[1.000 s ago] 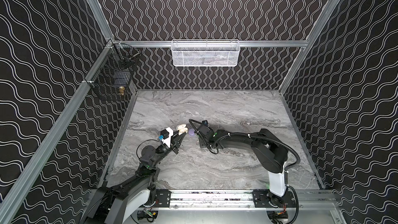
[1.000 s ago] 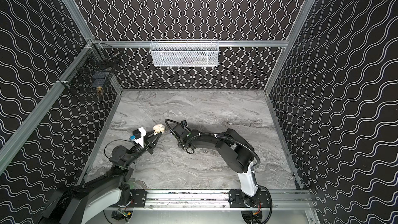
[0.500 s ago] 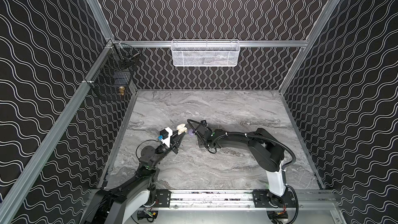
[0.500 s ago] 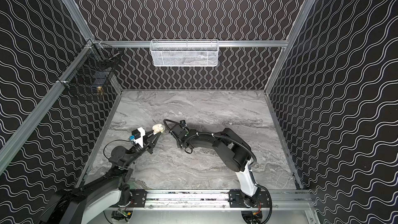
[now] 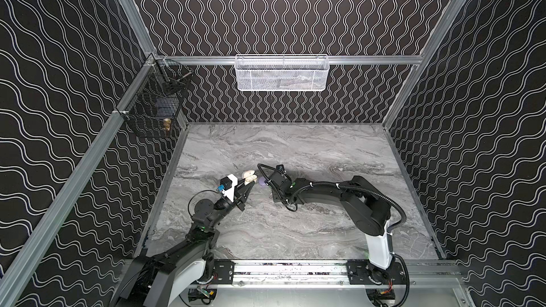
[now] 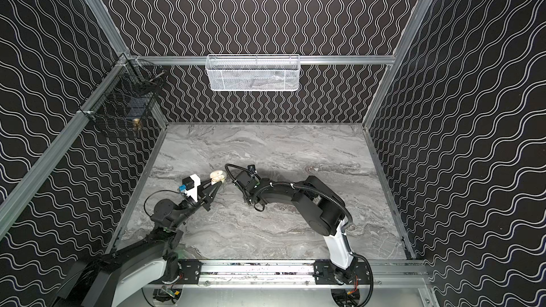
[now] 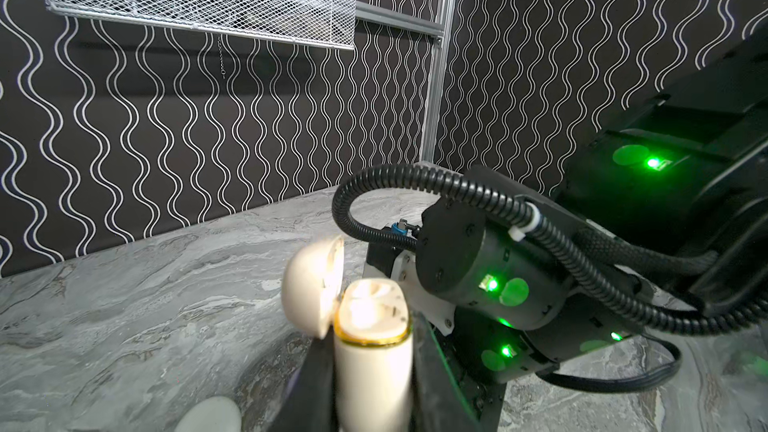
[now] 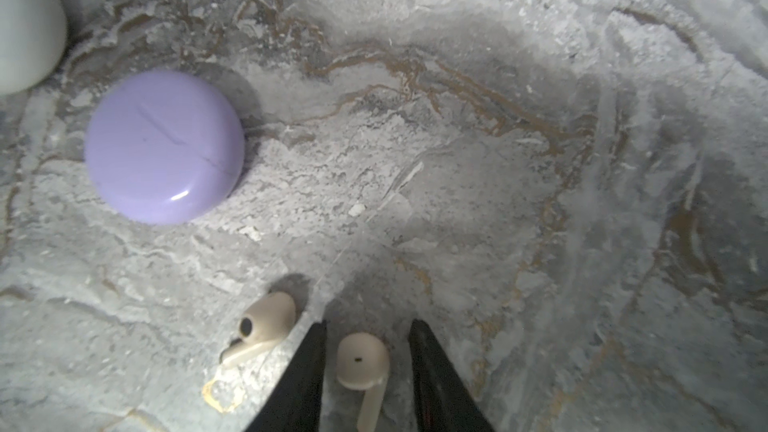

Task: Insert the wireless bluetooth earbuds into the charging case
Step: 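Lift the cream earbud with the right gripper toward the held case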

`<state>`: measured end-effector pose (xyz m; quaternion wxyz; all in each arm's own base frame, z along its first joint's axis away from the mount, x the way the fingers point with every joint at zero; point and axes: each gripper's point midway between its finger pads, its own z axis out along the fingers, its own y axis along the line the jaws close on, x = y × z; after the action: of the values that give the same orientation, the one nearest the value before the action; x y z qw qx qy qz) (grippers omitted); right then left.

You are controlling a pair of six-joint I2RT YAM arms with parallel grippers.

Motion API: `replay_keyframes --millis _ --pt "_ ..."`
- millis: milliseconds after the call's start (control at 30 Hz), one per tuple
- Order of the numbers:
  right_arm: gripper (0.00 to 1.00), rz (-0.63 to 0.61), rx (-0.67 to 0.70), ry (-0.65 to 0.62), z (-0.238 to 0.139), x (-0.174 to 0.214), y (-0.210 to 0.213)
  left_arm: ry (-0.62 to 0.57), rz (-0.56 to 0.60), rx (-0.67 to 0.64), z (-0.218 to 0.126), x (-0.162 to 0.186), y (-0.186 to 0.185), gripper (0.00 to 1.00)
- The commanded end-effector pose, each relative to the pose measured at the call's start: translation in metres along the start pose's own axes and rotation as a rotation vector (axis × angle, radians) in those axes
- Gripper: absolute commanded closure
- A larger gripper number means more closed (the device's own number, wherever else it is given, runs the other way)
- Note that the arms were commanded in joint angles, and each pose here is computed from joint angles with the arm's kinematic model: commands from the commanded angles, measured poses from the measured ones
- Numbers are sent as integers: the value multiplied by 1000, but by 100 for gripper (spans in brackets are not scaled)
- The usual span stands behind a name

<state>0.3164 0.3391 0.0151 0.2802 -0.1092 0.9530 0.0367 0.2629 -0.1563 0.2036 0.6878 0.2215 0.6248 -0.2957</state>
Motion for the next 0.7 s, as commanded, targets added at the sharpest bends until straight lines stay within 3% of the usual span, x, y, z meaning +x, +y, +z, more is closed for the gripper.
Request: replay_keyframes --millis 0,167,433,533,667 --pt "71 -28 55 94 2 26 -16 -40 17 11 0 -11 -2 100" --pt "79 -25 46 94 2 26 -14 -35 25 9 -1 -11 -2 100" --pt "83 4 28 45 -13 13 -14 -49 26 27 -1 -13 -5 100" --pt "84 28 7 -15 -34 -5 -15 -83 38 59 -3 -19 -12 100" --pt "84 73 -59 -161 -91 -46 -15 -125 59 123 -7 -27 -25 100"
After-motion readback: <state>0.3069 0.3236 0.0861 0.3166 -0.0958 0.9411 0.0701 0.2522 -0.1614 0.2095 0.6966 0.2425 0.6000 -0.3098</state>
